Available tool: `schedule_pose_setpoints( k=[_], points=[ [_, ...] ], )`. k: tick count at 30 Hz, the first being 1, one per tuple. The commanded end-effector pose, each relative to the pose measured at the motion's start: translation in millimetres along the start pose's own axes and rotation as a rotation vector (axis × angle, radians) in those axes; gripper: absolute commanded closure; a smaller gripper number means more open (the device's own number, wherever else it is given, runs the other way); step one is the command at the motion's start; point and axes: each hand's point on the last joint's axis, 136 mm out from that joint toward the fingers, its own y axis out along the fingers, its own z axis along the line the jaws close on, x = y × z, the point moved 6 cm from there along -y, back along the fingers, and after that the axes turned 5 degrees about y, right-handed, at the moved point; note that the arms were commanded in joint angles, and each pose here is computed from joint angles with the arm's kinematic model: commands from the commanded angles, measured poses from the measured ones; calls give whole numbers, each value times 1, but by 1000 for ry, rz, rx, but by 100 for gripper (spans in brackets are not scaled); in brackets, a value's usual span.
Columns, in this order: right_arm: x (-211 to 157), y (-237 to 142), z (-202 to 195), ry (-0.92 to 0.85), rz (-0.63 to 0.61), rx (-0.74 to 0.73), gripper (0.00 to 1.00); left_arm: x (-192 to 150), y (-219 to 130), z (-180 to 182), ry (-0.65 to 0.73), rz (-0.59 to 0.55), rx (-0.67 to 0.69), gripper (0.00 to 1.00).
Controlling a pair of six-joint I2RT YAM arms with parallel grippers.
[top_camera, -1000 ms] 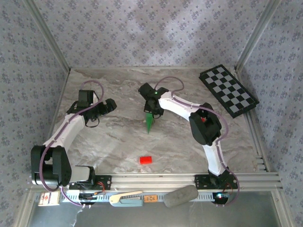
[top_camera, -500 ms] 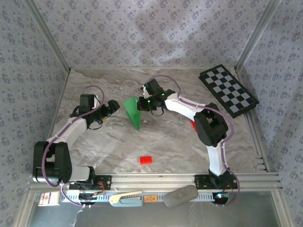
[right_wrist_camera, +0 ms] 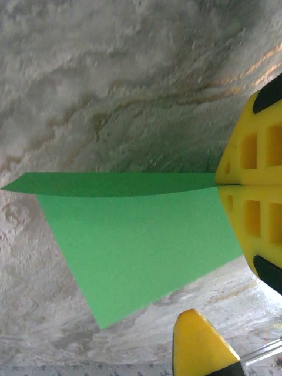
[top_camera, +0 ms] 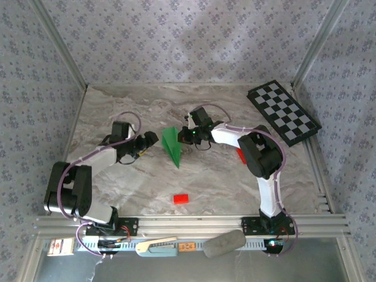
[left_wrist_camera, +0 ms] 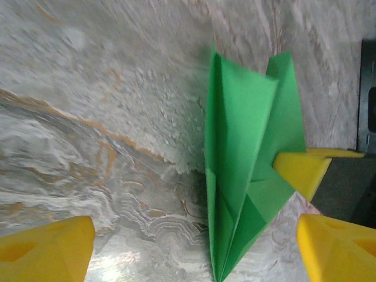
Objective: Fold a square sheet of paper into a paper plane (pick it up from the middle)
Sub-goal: Turn over a paper plane at the center of the table.
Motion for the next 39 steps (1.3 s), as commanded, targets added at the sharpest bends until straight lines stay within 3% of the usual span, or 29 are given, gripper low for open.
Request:
schedule_pose_setpoints(
  k=[1, 11, 27, 35, 39],
  points=[
    [-1, 2, -13, 34, -14, -11, 98, -3, 15, -12, 10, 37, -48, 14],
    [-3, 0, -21, 57, -19, -2, 95, -8, 43, -33, 45, 109, -78, 27],
    [-3, -1, -19, 59, -17, 11, 95, 2, 66, -33, 137, 174, 111, 64],
    [-3, -5, -21, 68, -39, 7, 95, 8, 63, -30, 142, 130, 153, 85],
    [-5, -5, -24, 74, -41, 5, 95, 4, 61, -23, 127, 112, 177, 88]
  ],
)
